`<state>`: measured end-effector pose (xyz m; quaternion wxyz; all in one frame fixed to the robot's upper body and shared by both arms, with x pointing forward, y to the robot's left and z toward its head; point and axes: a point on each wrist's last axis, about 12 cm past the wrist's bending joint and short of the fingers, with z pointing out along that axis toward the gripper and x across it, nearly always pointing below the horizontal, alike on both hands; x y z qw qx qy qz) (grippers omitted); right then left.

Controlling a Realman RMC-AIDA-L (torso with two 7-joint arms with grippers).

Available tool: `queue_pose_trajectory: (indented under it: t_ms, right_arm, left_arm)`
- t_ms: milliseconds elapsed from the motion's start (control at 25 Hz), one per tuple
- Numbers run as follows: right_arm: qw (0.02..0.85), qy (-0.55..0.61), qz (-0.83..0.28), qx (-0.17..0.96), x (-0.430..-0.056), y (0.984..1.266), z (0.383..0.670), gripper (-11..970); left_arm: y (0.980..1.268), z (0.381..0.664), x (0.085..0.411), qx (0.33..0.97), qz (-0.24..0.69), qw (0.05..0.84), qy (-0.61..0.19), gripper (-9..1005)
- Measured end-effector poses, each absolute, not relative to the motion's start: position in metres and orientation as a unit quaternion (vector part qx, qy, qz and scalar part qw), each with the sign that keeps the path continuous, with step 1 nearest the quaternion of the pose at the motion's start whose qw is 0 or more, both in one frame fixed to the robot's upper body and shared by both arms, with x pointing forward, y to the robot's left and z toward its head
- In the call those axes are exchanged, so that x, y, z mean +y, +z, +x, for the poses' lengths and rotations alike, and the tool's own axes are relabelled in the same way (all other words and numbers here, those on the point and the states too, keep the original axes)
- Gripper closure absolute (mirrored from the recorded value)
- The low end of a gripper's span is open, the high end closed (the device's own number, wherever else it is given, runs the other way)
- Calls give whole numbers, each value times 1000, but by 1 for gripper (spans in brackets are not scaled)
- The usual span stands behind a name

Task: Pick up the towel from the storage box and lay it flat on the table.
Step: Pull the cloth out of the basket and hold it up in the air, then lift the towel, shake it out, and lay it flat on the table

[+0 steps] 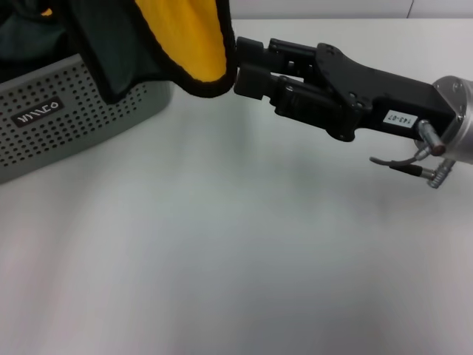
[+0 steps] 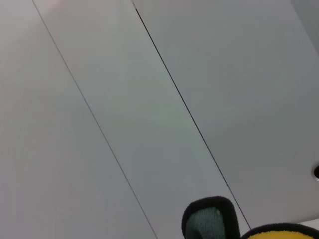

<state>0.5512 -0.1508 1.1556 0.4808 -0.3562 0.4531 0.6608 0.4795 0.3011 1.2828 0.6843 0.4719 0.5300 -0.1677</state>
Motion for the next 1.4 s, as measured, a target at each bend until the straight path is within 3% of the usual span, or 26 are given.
queue_pose_trajectory:
  t_ms: [840, 920, 1400]
  right_arm:
    - [480, 636, -361, 485, -142, 1151, 560, 568]
    - [483, 633, -359, 488, -143, 1150, 560, 638]
    - [478, 636, -367, 482, -141, 1150, 557, 833]
  left_arm:
    - [1281, 478, 299, 527, 470, 685, -178, 956]
    - [1281, 478, 299, 528, 470, 685, -178, 955]
    - [1273, 481, 302, 533, 454, 687, -195, 946]
